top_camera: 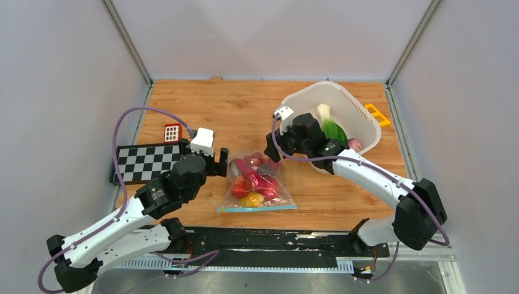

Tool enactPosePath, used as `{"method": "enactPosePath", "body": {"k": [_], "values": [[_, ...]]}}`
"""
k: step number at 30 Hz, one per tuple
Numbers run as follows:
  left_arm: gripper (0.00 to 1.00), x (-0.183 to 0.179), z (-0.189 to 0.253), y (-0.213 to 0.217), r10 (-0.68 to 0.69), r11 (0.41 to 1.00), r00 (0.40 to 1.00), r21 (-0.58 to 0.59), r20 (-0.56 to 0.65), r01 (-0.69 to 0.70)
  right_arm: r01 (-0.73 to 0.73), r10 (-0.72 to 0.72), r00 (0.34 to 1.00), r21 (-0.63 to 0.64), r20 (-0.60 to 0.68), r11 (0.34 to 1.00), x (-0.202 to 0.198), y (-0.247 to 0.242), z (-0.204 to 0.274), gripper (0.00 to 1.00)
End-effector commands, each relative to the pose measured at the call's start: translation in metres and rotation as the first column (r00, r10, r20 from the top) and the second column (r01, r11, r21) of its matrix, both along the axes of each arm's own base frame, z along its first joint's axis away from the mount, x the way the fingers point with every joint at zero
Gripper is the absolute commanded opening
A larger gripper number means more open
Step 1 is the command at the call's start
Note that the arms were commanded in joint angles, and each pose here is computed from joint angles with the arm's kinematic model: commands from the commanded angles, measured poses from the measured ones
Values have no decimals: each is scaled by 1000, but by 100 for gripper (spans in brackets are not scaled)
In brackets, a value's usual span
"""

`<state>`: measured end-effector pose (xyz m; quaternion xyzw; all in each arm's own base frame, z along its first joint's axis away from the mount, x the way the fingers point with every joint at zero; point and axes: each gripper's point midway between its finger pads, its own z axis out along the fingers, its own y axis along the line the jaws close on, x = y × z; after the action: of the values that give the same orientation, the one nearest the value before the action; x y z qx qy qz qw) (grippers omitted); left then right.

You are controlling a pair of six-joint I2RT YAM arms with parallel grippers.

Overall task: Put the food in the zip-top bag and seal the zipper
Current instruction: Move the bin to the center of the board.

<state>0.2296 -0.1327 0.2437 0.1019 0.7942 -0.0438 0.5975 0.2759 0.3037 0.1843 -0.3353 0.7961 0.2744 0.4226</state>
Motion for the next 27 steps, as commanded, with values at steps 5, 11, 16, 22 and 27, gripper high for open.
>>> {"method": "enactPosePath", "body": {"k": [5, 11, 16, 22, 27], "values": [[100, 3, -1, -19, -39, 997, 999, -65, -25, 37, 444, -458, 883, -133, -100, 886, 78, -100, -50, 68], [100, 3, -5, -26, -80, 995, 996, -68, -47, 77, 505, -513, 856, -112, -62, 856, 87, -130, -42, 68], [100, 9, -10, -23, -87, 993, 993, -92, -77, 79, 357, -357, 932, -21, -67, 934, 69, -108, -21, 68], [100, 24, -17, -4, -33, 992, 990, -125, -137, 16, 252, -252, 968, 126, -16, 959, 49, -93, 24, 68], [100, 44, -16, 30, 102, 975, 983, -181, -155, -129, 448, -470, 873, 165, 134, 879, 57, -136, 63, 82]]}}
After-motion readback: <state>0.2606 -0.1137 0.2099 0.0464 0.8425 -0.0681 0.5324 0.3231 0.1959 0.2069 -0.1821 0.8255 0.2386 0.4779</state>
